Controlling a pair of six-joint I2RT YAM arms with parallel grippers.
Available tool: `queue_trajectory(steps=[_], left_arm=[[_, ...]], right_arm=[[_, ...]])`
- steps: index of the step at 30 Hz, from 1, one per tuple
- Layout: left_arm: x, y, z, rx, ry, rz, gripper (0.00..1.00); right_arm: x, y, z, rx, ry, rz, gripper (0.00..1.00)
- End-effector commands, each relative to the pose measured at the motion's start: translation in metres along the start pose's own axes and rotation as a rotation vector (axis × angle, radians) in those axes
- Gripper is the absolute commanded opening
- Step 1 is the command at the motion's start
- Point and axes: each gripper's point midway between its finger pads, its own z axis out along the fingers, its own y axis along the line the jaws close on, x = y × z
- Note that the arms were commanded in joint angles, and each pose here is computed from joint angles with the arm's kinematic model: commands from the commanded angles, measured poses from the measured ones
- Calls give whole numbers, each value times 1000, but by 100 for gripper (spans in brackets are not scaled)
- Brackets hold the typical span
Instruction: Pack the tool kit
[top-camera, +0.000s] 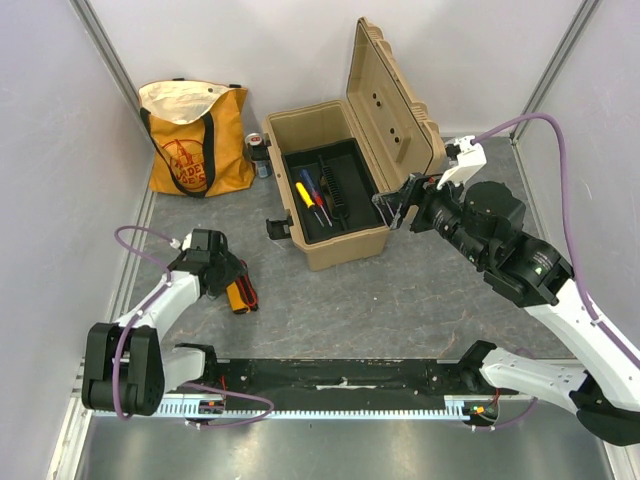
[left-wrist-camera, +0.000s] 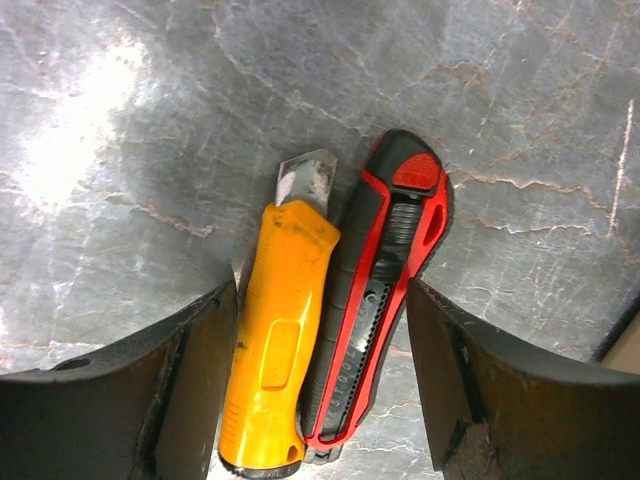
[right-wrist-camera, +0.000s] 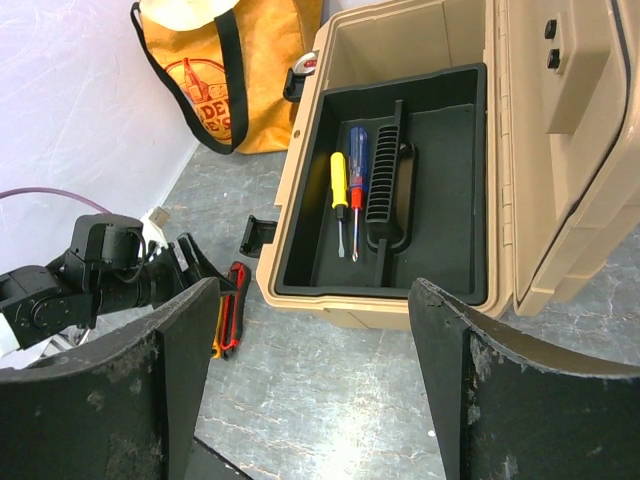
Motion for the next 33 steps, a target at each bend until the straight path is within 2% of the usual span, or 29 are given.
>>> queue_trajectory(steps=[1,3,6,12,20,28,33], left_arm=[[-13,9,-11,-52,-66,31,74],[-14,20,-18,-90,-89,13,72],[-18,23,-27,-76,-135,-12,63],[-3,19,-23,-12,-85,32,50],[19,19,-4,-3,22,83,47],[22,21,4,-27,49,94,46],[20,22,1,-39,44,93,31]], right_arm=[[-19,12,-2,-40,-53,20,83],[-19,12,-2,-43,-55,22,83],[-18,13,-1,-46,-51,22,83],[-17,15,2,-56,-47,26,83],[-18,17,1,-63,-49,29,83],[-20,16,-1,-59,-56,31,83],[-21,15,-2,-58,-61,31,83]])
